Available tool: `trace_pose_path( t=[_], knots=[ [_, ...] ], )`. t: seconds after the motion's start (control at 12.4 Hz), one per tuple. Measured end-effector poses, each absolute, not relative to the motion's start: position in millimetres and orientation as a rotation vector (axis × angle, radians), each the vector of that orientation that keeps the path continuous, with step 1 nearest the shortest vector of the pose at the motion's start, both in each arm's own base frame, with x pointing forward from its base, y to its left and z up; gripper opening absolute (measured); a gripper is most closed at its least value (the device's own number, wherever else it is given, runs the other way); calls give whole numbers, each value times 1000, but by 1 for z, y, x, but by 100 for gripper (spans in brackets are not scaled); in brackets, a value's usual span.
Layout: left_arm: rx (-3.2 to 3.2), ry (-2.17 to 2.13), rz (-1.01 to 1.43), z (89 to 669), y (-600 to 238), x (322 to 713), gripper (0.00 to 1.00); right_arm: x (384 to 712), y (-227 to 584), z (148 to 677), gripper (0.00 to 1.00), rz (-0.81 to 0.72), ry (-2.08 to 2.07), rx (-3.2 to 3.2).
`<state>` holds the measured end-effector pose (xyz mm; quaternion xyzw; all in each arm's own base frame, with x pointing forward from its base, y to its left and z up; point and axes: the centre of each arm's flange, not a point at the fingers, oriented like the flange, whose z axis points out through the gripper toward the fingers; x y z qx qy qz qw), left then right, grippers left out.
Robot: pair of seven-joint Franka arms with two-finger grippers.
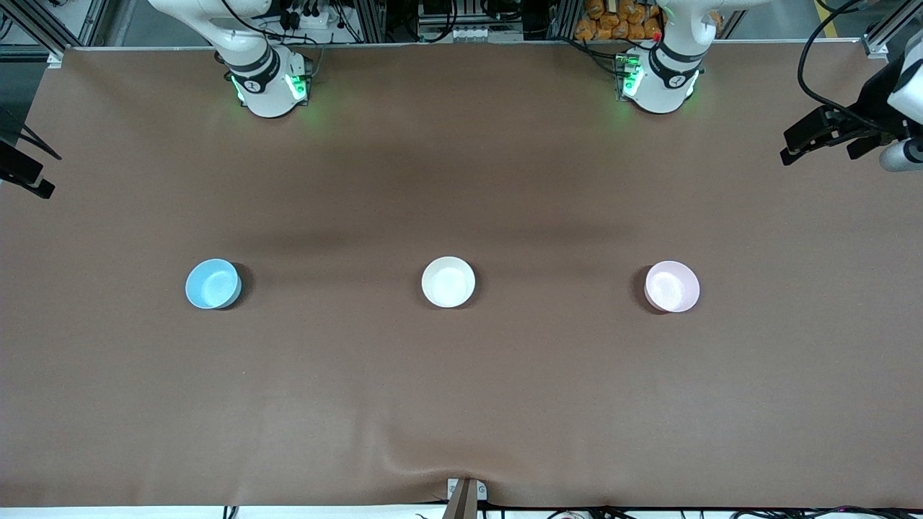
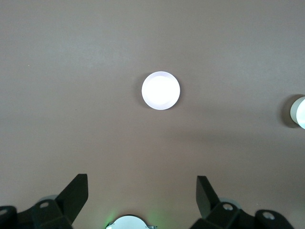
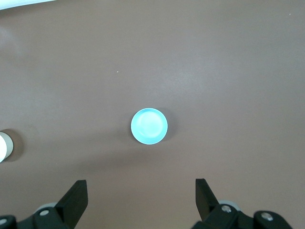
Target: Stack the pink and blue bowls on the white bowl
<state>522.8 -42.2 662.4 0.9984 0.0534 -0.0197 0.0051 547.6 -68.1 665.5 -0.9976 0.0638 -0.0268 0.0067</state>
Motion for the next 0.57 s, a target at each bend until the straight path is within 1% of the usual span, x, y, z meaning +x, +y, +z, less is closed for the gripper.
trace_pose_path(
  t=[0.57],
  knots=[
    [3125, 179, -69, 660, -38, 525, 100, 548, -67, 666, 100, -84, 197, -3121]
  ],
)
